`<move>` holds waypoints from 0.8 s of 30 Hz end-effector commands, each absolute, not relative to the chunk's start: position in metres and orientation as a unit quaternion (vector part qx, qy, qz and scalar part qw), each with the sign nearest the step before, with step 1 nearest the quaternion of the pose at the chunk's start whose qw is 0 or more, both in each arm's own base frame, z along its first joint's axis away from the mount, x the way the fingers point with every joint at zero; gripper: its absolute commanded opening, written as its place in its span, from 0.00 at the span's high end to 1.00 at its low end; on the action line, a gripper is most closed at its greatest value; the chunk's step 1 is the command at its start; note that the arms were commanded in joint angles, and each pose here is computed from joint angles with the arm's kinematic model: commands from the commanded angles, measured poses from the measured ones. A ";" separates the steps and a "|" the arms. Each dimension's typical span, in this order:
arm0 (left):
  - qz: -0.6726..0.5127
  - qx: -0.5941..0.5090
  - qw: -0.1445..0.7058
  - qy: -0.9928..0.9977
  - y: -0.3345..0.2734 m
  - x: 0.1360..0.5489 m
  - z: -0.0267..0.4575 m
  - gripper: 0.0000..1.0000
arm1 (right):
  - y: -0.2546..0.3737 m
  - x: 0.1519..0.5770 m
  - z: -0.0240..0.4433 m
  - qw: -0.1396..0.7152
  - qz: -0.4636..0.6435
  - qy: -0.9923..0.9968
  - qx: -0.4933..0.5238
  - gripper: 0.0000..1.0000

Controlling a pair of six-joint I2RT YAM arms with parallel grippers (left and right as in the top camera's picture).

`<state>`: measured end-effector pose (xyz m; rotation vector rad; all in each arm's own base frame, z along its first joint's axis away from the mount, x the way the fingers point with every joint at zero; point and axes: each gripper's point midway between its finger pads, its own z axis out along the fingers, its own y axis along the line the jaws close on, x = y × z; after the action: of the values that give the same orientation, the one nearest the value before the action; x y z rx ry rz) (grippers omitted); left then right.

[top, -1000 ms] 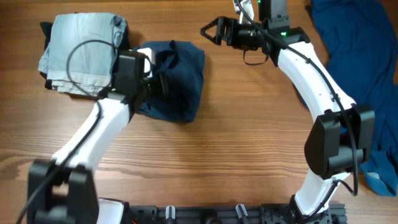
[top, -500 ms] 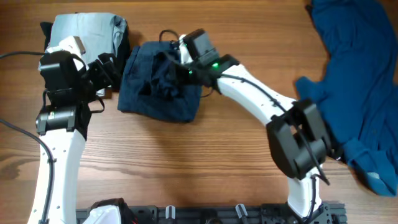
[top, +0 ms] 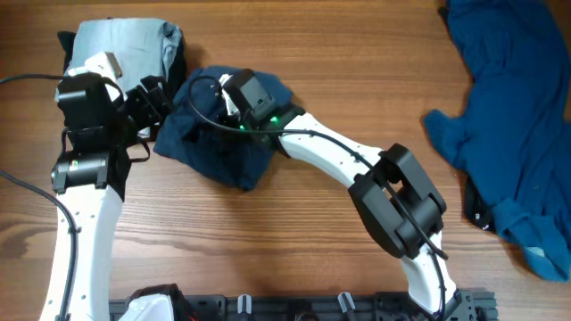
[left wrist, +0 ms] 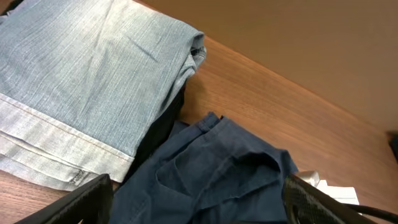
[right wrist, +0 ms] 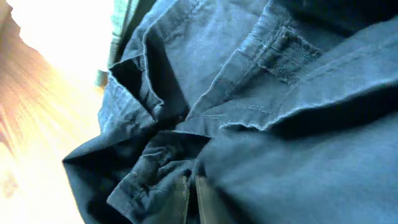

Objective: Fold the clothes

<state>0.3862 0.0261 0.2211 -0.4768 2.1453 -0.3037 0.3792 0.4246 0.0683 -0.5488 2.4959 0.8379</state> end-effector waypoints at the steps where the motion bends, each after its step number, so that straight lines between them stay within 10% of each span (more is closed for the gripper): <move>1: -0.117 -0.202 0.451 0.862 0.032 0.387 0.225 0.13 | 0.423 0.388 0.086 0.227 0.320 0.900 -0.188 0.25; 7: -0.116 -0.203 0.445 0.865 0.032 0.385 0.222 0.13 | 0.350 0.420 0.098 0.189 0.308 0.929 -0.080 0.21; 10: -0.116 -0.204 0.441 0.866 0.032 0.386 0.219 0.13 | 0.342 0.410 0.081 0.149 0.296 0.943 -0.042 0.78; 12: -0.116 -0.205 0.435 0.869 0.032 0.388 0.215 0.12 | 0.349 0.401 0.076 0.140 0.298 0.943 -0.048 0.95; 24: -0.128 -0.208 0.376 0.894 0.025 0.389 0.176 0.12 | 0.335 0.361 0.008 0.044 0.235 0.970 -0.041 0.96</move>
<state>0.3873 0.0254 0.1801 -0.5171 2.2725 -0.3046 0.3581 0.3541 0.0286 -0.1766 2.9088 0.7624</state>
